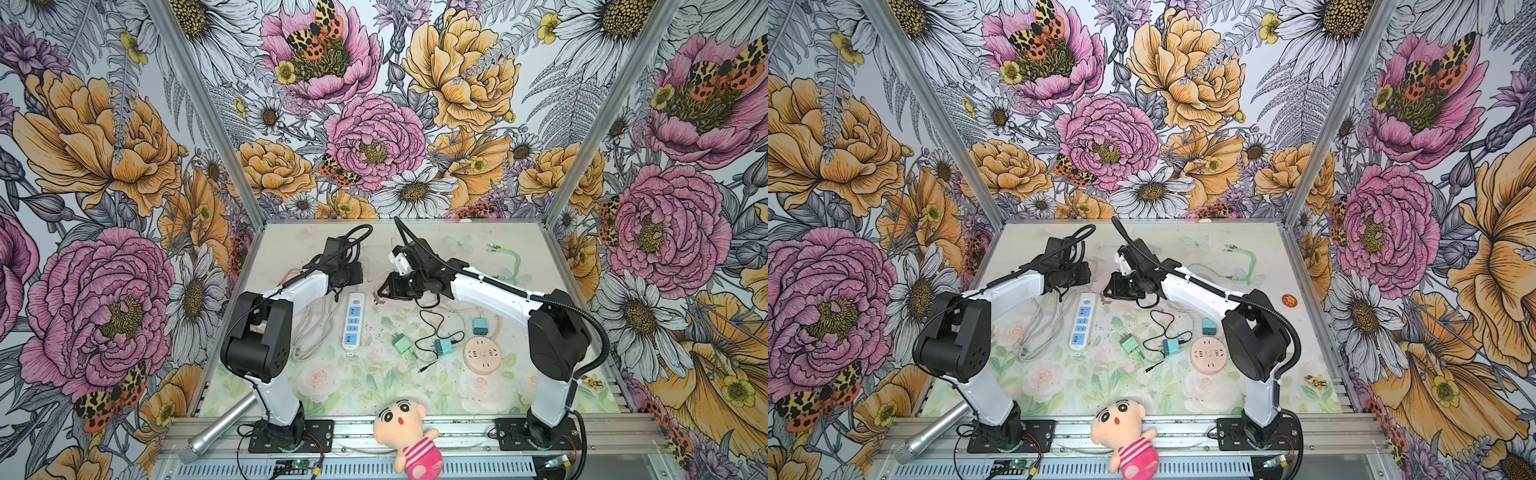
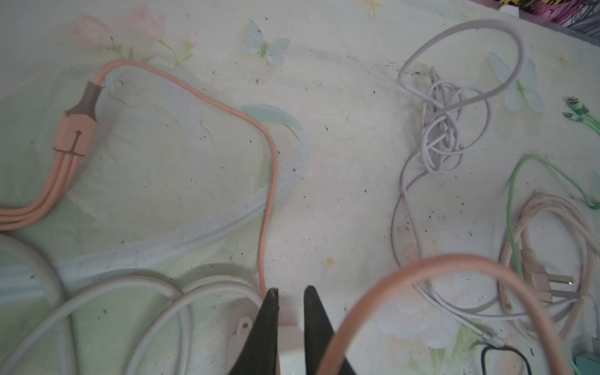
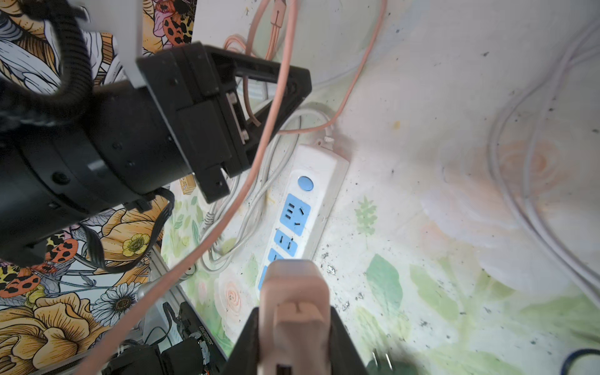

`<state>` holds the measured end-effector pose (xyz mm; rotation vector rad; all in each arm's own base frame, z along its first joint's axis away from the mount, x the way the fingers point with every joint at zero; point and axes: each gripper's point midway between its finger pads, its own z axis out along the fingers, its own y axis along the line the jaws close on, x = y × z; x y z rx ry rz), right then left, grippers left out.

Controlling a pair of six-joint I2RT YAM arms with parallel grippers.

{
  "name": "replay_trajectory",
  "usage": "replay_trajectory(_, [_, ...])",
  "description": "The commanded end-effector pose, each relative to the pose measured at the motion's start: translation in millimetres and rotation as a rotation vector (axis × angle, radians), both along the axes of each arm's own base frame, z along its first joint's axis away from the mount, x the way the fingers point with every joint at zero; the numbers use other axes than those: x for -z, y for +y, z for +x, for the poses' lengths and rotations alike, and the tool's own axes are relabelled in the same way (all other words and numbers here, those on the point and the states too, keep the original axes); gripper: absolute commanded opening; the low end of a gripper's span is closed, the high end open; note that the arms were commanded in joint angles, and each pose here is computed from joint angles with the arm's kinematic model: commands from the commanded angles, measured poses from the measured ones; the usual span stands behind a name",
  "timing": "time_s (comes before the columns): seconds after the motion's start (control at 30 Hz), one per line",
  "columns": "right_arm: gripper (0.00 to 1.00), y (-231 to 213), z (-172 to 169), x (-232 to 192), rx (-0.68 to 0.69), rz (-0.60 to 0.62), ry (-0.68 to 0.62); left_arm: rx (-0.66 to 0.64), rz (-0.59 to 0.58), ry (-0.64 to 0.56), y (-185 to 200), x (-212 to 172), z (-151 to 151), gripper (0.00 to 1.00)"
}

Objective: Insert the plug

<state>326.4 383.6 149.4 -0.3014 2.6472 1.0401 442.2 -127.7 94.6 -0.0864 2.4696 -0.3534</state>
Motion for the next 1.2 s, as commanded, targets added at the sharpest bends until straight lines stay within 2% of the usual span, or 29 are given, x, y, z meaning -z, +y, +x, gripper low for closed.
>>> replay_trajectory(0.0, [0.00,19,2,-7,0.025,-0.001,-0.018,-0.133,0.025,-0.021,40,-15,14,0.17])
replay_trajectory(0.2, [0.00,50,-7,8,0.038,-0.038,0.002,-0.156,-0.063,-0.005,63,-28,15,0.19])
replay_trajectory(0.37, [0.00,59,-6,17,0.106,-0.104,-0.024,-0.166,-0.052,0.041,68,-18,12,0.19])
replay_trajectory(0.6, [0.00,75,-23,28,0.189,-0.212,-0.082,-0.256,-0.022,0.077,84,-8,3,0.19])
replay_trajectory(0.8, [0.00,71,-38,33,0.233,-0.247,-0.101,-0.255,-0.054,0.163,73,14,-39,0.20])
replay_trajectory(1.0, [0.00,54,-40,24,0.251,-0.267,-0.139,-0.279,0.064,0.237,61,34,-92,0.22])
replay_trajectory(1.17, [0.00,52,-45,25,0.232,-0.271,-0.136,-0.254,0.061,0.261,53,29,-113,0.21])
